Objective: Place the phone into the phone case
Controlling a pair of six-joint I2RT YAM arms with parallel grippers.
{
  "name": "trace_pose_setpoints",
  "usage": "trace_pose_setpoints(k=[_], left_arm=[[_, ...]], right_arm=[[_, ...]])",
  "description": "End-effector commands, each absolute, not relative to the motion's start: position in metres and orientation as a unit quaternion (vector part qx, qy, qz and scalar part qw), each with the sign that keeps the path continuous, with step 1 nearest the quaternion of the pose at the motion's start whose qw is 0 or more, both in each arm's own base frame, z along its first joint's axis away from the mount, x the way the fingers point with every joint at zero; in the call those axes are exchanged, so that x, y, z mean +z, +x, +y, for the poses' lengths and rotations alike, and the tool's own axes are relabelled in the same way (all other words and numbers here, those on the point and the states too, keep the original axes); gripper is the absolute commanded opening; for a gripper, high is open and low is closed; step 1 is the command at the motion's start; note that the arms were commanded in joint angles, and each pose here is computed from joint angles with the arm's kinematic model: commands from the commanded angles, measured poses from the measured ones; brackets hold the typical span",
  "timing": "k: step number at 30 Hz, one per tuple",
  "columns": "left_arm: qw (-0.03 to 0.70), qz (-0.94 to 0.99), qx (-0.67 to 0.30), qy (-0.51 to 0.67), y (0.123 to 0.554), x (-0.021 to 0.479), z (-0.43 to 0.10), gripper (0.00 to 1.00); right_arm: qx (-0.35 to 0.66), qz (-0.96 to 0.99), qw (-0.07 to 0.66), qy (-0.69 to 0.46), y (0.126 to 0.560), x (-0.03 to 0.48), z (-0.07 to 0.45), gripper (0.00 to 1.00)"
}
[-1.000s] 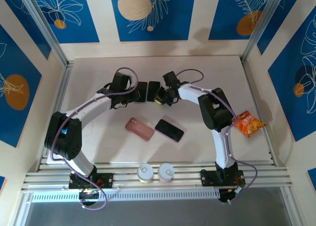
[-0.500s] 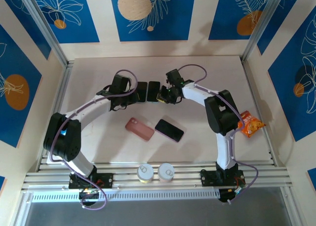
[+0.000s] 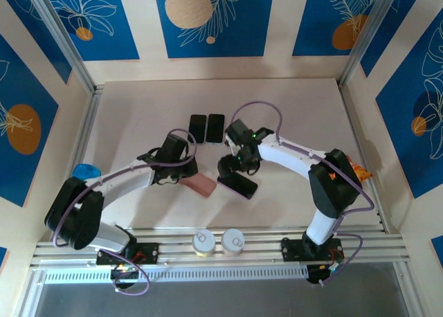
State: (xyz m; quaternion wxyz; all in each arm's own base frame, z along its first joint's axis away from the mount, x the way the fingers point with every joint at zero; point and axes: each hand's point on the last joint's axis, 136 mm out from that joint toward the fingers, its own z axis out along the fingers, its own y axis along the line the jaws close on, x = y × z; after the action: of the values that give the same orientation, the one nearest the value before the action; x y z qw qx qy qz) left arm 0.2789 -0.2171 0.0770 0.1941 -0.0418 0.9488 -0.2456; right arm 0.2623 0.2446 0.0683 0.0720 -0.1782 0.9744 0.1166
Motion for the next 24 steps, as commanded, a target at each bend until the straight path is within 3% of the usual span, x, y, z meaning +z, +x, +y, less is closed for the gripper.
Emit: trace_pose_setpoints(k=[1, 8, 24], left_arm=[[0.203, 0.943, -0.259, -0.052, 0.266, 0.085, -0.214, 0.00], [0.214, 0.942, -0.250, -0.058, 0.244, 0.084, -0.199, 0.01], [0.204, 0.949, -0.233, -0.056, 0.246, 0.073, -0.200, 0.01]], right_arm=[[0.081, 0.974, 0.050, -0.206, 0.251, 0.054, 0.227, 0.87], [0.079, 0.968, 0.037, -0.235, 0.251, 0.035, 0.232, 0.99], [0.114, 0.965, -0.035, -0.232, 0.218, 0.021, 0.238, 1.00]])
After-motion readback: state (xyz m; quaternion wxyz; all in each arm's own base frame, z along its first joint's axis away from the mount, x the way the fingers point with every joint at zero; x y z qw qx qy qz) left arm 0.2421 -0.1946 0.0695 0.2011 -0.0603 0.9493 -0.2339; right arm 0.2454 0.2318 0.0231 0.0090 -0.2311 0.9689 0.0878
